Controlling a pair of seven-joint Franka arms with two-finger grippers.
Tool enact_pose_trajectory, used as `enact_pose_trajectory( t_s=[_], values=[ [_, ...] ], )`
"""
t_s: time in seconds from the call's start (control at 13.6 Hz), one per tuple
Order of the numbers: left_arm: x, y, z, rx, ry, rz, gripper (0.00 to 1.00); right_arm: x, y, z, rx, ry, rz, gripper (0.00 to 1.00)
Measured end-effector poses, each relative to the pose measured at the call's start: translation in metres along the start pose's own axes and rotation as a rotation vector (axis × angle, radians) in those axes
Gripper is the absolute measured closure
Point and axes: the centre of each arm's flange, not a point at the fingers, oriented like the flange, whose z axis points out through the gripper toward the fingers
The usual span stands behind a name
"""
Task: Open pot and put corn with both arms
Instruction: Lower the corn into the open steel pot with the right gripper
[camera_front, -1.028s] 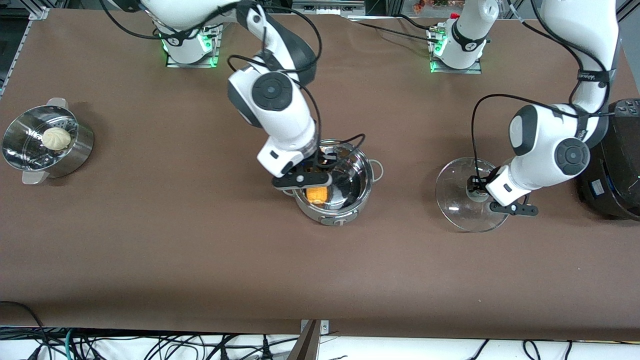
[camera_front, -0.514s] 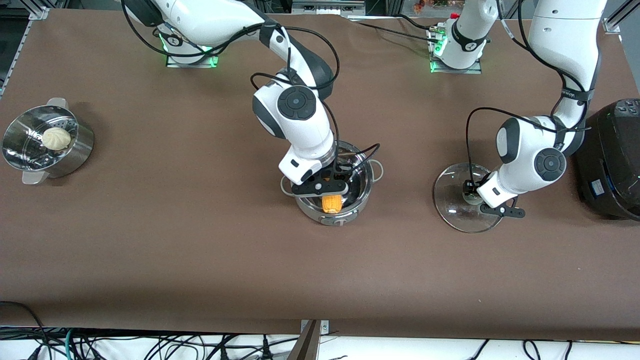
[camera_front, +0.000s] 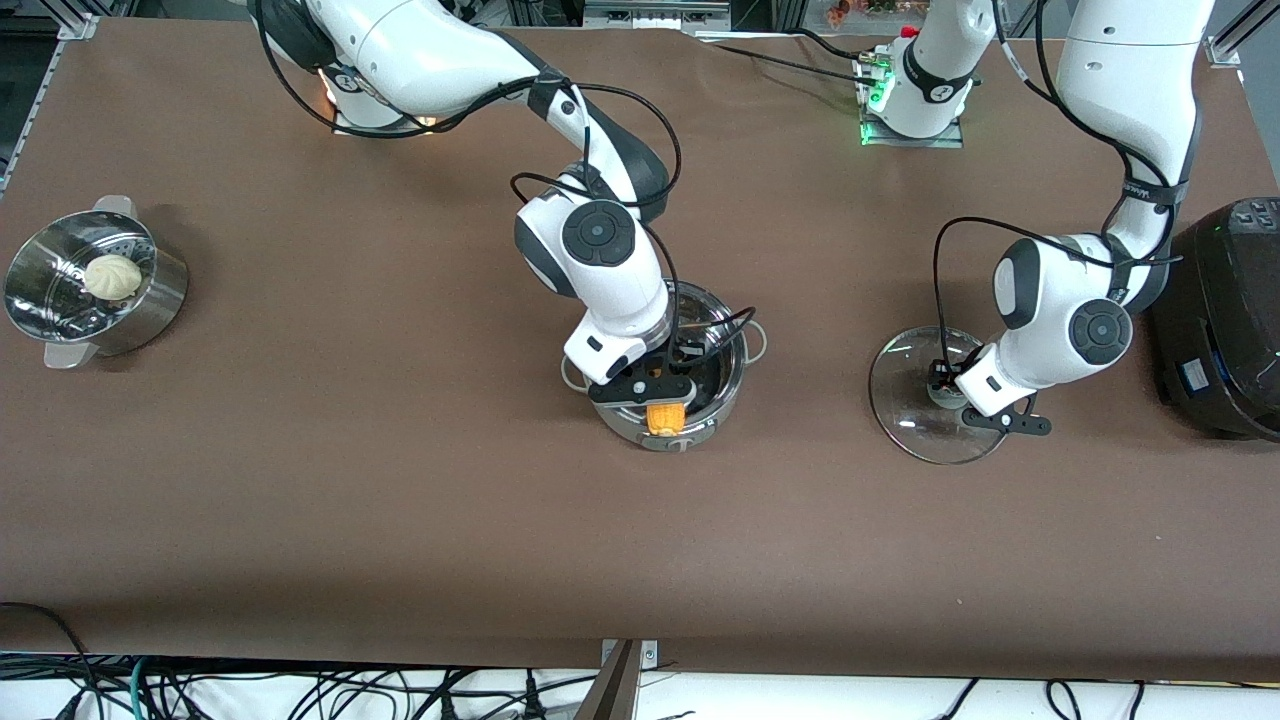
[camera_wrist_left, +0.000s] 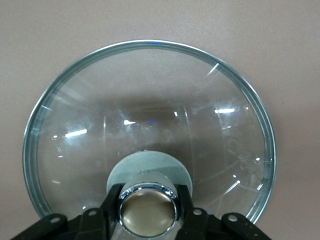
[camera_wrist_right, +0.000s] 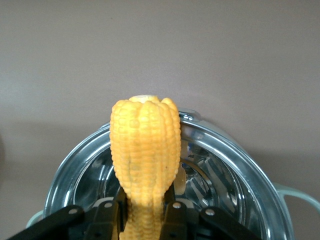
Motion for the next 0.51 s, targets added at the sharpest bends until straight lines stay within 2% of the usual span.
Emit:
enact_pose_trajectory(
  t_s=[0.07, 0.15, 0.22, 0.51],
  values=[
    [0.0, -0.001, 0.0, 0.001, -0.001, -0.002, 0.47, 0.0, 0.001, 0.003, -0.001, -0.002, 0.0, 0.69],
    [0.0, -0.003, 0.0, 0.002, -0.001, -0.005, 0.47, -0.001, 0.001, 0.006, -0.003, -0.005, 0.001, 0.63],
    [-0.001, -0.006, -0.001, 0.003, 0.0, -0.009, 0.41, -0.001, 0.002, 0.008, -0.006, -0.007, 0.001, 0.55],
    [-0.01, -0.01, -0.013, 0.0, 0.008, -0.019, 0.01, -0.001, 0.002, 0.01, -0.006, -0.008, 0.001, 0.12]
  ],
)
